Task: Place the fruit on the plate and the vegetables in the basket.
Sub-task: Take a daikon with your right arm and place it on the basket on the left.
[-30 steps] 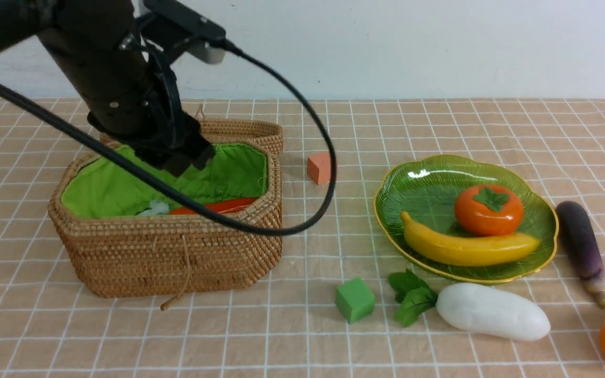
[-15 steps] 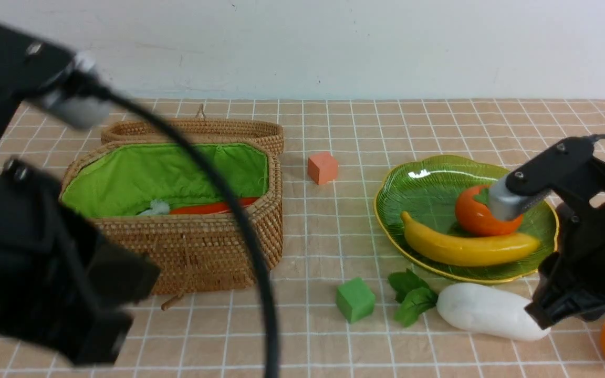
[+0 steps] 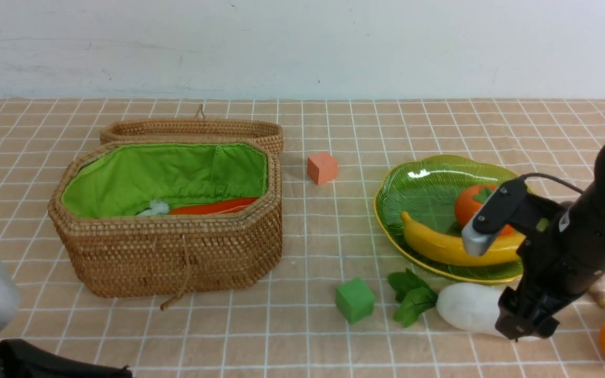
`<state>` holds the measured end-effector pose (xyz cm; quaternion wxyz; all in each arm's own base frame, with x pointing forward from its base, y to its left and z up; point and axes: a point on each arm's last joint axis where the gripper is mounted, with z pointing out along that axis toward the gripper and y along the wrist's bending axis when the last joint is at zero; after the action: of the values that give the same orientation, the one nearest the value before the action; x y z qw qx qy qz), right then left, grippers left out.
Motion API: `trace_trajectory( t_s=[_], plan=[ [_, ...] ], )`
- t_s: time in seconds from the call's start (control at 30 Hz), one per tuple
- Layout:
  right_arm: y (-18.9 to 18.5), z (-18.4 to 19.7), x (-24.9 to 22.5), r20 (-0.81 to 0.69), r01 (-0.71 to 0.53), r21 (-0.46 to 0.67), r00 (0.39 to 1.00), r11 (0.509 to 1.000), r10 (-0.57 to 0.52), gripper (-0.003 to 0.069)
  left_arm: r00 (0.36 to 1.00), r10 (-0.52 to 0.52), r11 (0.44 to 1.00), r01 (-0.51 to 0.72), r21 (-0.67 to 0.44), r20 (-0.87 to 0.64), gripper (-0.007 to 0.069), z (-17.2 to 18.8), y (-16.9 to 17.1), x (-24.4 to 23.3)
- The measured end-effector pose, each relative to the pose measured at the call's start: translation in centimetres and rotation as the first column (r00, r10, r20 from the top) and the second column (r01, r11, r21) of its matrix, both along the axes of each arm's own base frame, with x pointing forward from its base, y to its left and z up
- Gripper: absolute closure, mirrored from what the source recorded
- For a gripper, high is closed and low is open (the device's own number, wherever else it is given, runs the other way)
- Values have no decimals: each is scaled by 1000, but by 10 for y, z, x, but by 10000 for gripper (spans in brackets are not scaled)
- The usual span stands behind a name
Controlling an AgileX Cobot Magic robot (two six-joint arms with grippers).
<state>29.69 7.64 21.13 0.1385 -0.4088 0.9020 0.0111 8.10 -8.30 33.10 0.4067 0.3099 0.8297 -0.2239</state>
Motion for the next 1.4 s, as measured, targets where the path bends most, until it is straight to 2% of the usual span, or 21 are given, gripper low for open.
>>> trace_trajectory(
  t_s=[0.1,0.3,0.73,0.8,0.87,1.03,1.13,1.23,1.3,1.4],
  plan=[
    [0,-17,8,-11,-20,-28,1000,999,20,-17,1000,-2,1000,2,2,1,638,0,0,0],
    [1,-40,12,-81,-22,-39,997,999,19,43,1000,-1,1000,1,2,2,638,0,0,0],
    [7,-52,14,-124,-33,4,992,999,33,69,1000,-2,1000,2,-1,4,638,0,0,0],
    [7,-52,15,-126,-26,12,992,1000,27,85,1000,-1,1000,1,-1,5,638,0,0,0],
    [10,-51,15,-132,-6,38,991,999,11,132,1000,0,1000,0,-4,10,638,0,0,1],
    [15,-47,3,-258,37,101,966,994,-9,132,1000,5,1000,-4,-18,28,638,2,-1,2],
    [17,-39,-5,-311,45,126,950,991,-3,132,999,7,1000,-6,-23,34,638,3,-1,2],
    [24,-1,-19,-301,74,239,954,968,1,132,997,18,999,-16,-29,69,638,5,-1,4],
    [33,36,-25,-220,60,333,975,941,16,132,995,38,999,-35,-35,91,638,6,0,7],
    [57,100,-30,-10,-42,469,999,882,53,132,988,97,994,-90,-60,121,638,10,2,11]
  ],
)
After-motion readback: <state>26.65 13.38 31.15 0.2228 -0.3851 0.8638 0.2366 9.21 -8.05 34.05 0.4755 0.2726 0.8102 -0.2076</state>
